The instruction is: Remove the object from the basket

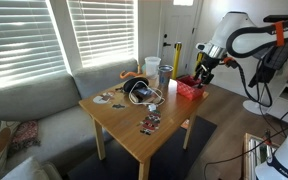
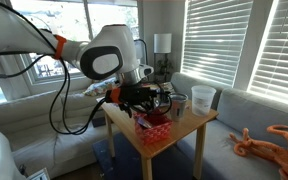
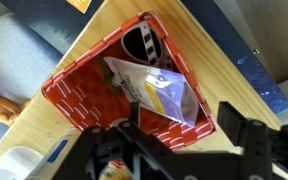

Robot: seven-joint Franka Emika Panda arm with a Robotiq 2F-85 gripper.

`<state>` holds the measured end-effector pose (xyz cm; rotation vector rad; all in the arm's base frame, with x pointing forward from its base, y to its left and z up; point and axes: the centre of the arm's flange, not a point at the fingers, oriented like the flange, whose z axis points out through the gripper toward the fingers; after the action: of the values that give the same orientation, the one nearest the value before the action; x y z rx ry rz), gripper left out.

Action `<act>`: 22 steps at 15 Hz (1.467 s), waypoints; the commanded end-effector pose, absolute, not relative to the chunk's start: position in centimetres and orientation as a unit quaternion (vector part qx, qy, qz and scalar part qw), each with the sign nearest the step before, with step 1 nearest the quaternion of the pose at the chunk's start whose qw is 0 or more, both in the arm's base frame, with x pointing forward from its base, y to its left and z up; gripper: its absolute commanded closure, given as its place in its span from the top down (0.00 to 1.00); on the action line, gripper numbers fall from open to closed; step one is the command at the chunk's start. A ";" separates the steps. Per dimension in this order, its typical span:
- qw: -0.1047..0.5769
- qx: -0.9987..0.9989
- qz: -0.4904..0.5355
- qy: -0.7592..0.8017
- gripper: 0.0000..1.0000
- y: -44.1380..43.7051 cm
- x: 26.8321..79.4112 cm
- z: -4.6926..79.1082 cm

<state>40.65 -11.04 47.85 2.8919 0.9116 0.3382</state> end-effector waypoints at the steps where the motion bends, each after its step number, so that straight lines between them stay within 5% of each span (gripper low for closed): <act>1: 0.023 0.951 0.101 0.292 0.84 -12.7 41.3 49.0; 6: 0.016 0.953 0.099 0.285 0.69 -13.8 42.2 49.0; 18: 0.008 0.937 0.047 0.347 0.67 -12.9 45.3 47.8; 20: 0.012 0.935 0.041 0.351 0.62 -12.9 45.4 47.7; 22: 0.017 0.934 0.044 0.355 0.38 -12.9 45.6 47.6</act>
<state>44.89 -12.51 47.22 2.9185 1.0688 0.1557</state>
